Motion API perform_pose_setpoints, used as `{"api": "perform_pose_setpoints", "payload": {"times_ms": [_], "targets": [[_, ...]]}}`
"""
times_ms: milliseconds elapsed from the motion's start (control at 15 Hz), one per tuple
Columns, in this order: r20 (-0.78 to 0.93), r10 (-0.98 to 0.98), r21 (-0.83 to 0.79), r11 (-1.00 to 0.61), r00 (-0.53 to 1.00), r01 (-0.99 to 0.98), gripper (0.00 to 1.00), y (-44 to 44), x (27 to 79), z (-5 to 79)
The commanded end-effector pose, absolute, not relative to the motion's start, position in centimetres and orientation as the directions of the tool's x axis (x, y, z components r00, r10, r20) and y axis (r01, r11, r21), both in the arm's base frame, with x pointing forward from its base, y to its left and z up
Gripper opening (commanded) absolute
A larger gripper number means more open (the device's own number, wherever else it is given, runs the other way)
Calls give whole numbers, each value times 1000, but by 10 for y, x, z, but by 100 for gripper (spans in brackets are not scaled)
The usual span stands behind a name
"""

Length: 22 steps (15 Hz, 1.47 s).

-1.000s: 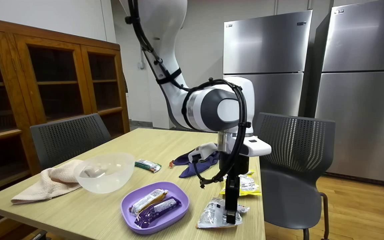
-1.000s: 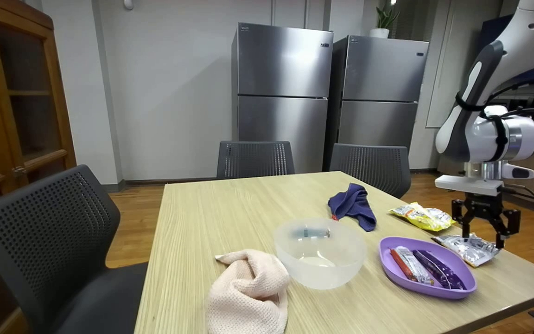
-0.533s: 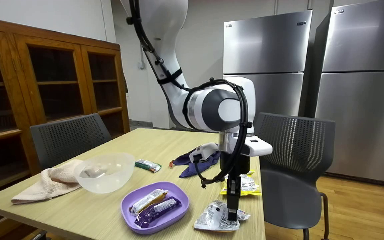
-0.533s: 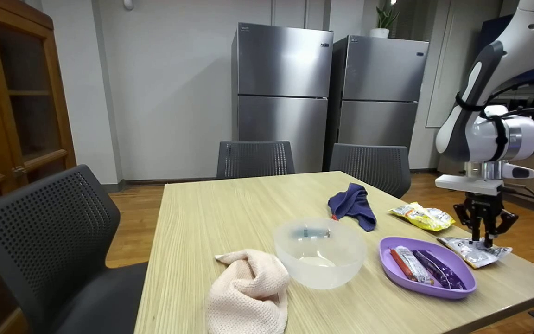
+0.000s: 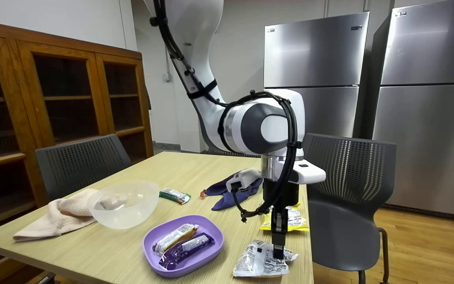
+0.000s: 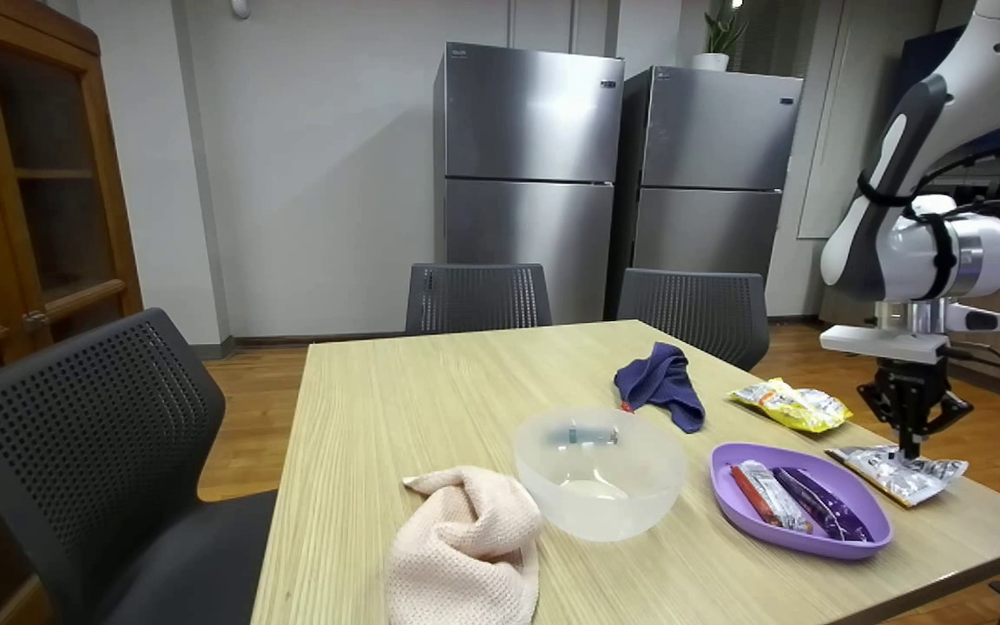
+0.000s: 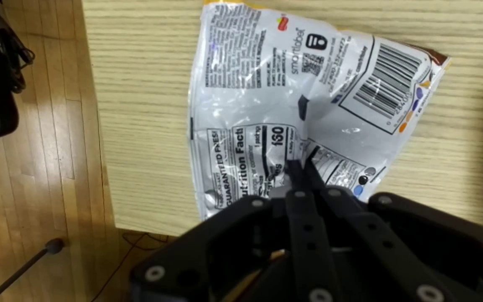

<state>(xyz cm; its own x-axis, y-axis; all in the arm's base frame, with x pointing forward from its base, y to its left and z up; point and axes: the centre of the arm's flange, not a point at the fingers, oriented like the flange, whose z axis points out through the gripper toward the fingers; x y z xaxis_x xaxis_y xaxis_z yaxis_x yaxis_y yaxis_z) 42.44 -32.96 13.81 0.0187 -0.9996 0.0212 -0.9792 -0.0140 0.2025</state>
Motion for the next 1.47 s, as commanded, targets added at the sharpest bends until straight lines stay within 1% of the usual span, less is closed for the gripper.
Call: {"api": "perform_pose_setpoints", "payload": {"times_ms": [0, 400, 667, 1400], "targets": [[13, -999, 203, -29, 32, -979, 0, -330, 418, 172], [-70, -990, 159, -136, 126, -978, 0, -323, 419, 208], [-101, -975, 120, -209, 198, -970, 0, -303, 433, 229], [-112, -876, 12, -473, 469, -881, 0, -203, 470, 274]]}}
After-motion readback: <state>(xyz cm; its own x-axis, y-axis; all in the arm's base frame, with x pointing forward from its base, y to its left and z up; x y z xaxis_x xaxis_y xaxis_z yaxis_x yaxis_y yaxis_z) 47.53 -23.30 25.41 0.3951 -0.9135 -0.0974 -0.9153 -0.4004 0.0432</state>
